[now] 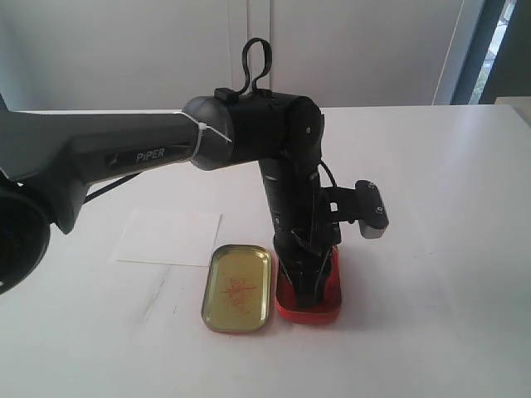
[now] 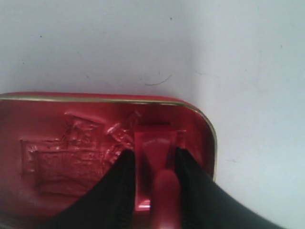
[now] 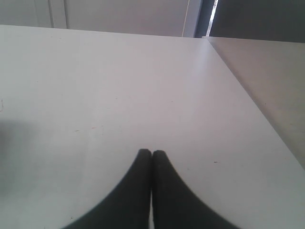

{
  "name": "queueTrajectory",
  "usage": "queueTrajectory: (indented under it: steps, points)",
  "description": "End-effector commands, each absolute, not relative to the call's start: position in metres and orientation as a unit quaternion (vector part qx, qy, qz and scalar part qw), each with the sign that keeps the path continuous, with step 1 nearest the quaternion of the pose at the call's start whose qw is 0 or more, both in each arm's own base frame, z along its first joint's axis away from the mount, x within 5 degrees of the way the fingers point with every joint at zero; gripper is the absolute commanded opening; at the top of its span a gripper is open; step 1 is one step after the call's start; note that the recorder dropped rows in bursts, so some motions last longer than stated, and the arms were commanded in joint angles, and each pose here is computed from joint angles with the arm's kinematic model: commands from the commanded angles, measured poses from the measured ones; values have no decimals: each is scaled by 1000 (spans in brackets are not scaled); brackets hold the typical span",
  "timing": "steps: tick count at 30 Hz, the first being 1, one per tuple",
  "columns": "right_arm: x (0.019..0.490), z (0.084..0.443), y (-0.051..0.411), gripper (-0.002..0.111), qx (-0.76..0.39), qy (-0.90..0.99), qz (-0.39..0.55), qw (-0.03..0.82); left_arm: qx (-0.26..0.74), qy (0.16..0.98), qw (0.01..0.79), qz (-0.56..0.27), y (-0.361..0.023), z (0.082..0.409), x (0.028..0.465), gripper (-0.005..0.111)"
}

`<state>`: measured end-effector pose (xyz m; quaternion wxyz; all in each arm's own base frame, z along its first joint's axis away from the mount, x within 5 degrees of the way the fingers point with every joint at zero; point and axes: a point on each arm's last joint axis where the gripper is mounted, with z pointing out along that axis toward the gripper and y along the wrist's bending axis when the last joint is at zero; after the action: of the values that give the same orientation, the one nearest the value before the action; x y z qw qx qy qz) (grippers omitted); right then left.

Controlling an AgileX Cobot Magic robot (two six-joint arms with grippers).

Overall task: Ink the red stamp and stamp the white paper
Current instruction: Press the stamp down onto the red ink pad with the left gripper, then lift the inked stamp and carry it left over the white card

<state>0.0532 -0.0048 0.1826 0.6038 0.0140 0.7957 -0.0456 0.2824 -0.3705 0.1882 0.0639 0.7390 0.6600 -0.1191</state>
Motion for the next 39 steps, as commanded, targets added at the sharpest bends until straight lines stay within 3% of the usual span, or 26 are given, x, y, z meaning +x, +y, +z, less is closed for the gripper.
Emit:
queueTrajectory:
  steps: [1,26,39]
  points:
    - [53,182,-5,0,13,791,-50,609,735,662,68,-131,-371,197,277,0]
    - [53,182,-5,0,13,791,-50,609,728,669,58,-139,-370,201,274,0]
    - [53,182,-5,0,13,791,-50,609,728,668,76,-136,-356,224,282,0]
